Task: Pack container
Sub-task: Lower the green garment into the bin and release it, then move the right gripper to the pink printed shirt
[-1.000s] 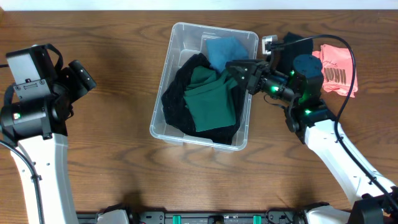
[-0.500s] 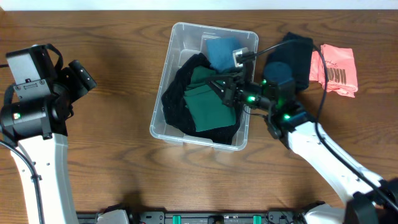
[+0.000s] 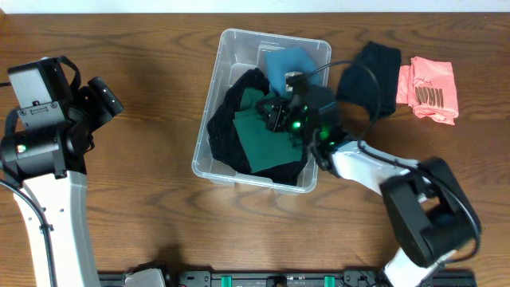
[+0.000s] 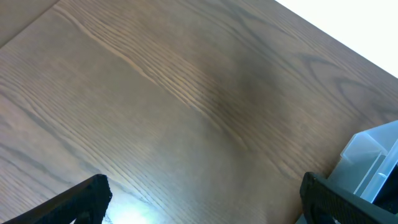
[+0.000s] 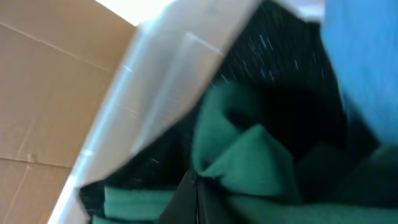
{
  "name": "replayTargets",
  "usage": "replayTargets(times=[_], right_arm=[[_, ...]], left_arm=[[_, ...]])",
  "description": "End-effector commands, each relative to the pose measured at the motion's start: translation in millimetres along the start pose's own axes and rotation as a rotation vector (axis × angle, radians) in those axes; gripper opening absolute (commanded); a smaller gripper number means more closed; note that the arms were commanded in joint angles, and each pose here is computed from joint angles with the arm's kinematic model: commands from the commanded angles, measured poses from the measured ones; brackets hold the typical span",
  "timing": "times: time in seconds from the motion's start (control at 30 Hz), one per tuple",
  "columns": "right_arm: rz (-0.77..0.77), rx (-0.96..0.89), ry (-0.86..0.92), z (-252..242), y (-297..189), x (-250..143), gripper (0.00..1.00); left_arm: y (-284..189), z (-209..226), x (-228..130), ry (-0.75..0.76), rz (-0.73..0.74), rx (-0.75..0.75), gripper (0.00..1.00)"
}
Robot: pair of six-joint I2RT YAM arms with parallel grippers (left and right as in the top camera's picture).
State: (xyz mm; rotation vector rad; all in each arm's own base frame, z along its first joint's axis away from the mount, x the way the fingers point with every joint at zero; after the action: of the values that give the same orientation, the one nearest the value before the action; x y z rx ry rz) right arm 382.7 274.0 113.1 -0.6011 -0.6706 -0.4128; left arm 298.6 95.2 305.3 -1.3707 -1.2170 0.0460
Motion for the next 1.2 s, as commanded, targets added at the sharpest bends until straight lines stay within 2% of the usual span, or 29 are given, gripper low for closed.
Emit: replayTargets(times=[0.0,0.13,0.27,0.3,0.33,0.37,0.43,0.47,0.57,0.7,0.9,1.17], right_arm=[[0.047,-0.01,0.058,-1,12,-20,0.01],[-0.008,0.075,0.02,18,8,2,0.01],[-0.105,0.241,-0.058,53,-19,57,0.03],[-0.126,0.258,-0.072,57,-26,69,0.12],[-0.162,0.273,-0.101,61,-38,85,0.32],[-0.204,0.277,-0.144,64,-52,102,0.58],[-0.285,0.256,-0.214,60,-79,130,0.89],[-0.317,0.236,-0.224,54,-91,141,0.98],[-0.387,0.132,-0.195,19,-132,170,0.99],[-0.398,-0.032,-0.074,-47,-174,181,0.99],[-0.379,-0.364,0.028,-158,-248,164,0.99],[-0.315,-0.663,0.085,-243,-316,124,0.99]], left_arm=[[3,3,0,0.02,0.002,0.018,0.98],[3,3,0,0.019,0.002,0.018,0.98],[3,3,0,0.019,0.002,0.018,0.98],[3,3,0,0.019,0.002,0.018,0.98],[3,3,0,0.019,0.002,0.018,0.98],[3,3,0,0.019,0.002,0.018,0.98],[3,3,0,0.019,0.002,0.018,0.98],[3,3,0,0.019,0.002,0.018,0.98],[3,3,0,0.019,0.002,0.018,0.98],[3,3,0,0.019,0.002,0.018,0.98],[3,3,0,0.019,0.002,0.018,0.98],[3,3,0,0.019,0.002,0.018,0.98]])
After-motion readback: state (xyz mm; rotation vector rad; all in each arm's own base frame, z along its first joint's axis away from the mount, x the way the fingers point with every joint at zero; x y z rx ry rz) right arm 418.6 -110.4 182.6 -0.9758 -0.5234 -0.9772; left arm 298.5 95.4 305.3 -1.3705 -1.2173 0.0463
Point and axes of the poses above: each gripper's point midway between its finger pads, its own y axis out along the fingers, its own z axis along the line the jaws close on, x = y × z, the point moved 3 cm from there along -y, back along the fingers, and after that the axes turned 12 degrees about -y, right-handed, at the moved point
